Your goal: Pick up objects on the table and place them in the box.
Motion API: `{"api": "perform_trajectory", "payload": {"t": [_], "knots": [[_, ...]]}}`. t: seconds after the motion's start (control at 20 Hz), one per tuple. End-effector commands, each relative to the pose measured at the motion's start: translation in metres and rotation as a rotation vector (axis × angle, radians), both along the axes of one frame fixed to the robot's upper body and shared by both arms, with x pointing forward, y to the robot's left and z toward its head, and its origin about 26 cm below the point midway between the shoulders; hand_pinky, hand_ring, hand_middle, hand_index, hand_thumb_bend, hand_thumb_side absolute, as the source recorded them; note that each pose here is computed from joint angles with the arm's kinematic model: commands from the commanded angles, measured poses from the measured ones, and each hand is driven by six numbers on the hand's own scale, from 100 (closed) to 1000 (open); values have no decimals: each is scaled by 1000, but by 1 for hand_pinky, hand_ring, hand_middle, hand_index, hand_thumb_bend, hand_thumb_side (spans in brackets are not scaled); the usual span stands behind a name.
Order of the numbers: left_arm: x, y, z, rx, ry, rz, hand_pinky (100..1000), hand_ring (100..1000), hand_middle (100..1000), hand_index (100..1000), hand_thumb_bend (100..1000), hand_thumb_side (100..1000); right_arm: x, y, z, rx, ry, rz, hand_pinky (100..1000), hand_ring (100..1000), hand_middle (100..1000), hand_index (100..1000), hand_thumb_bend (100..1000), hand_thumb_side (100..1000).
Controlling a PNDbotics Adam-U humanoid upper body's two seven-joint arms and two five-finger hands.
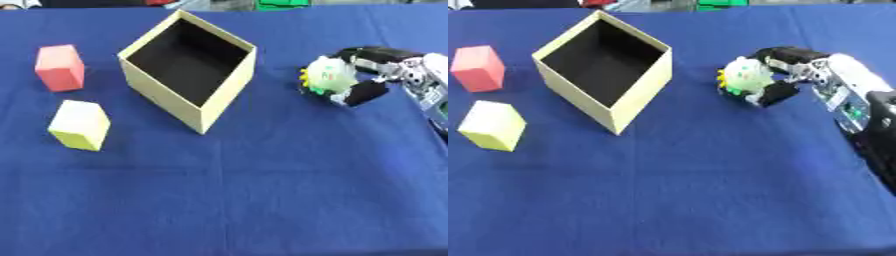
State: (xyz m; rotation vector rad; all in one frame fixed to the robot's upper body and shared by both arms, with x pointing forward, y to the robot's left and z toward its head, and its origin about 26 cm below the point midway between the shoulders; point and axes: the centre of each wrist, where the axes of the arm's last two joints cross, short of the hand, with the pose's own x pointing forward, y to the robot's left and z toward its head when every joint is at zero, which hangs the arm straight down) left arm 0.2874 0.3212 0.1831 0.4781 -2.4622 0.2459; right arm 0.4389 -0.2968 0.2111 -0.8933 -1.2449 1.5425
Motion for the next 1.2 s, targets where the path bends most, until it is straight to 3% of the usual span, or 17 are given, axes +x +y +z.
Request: {"api": "perform_trajectory", "payload": {"t": [0.05,0.35,0.75,1.2], "knots": [[-2,0,10,21,-27,-4,724,663,655,771,230,985,-4,-7,19,22,-66,-12,927,976,907,934,100,477],[-2,0,10,24,-23,-3,723,662,655,771,233,982,-7,-3,29,61,-80,-3,923,970,893,926,100,501],[-2,0,11,28,-20,-3,722,662,655,771,231,984,-9,10,55,81,-134,24,904,949,871,898,100,347],[-2,0,9,25,-16,-8,721,663,656,770,232,984,-3,66,97,34,-251,136,906,951,879,885,100,253]]}}
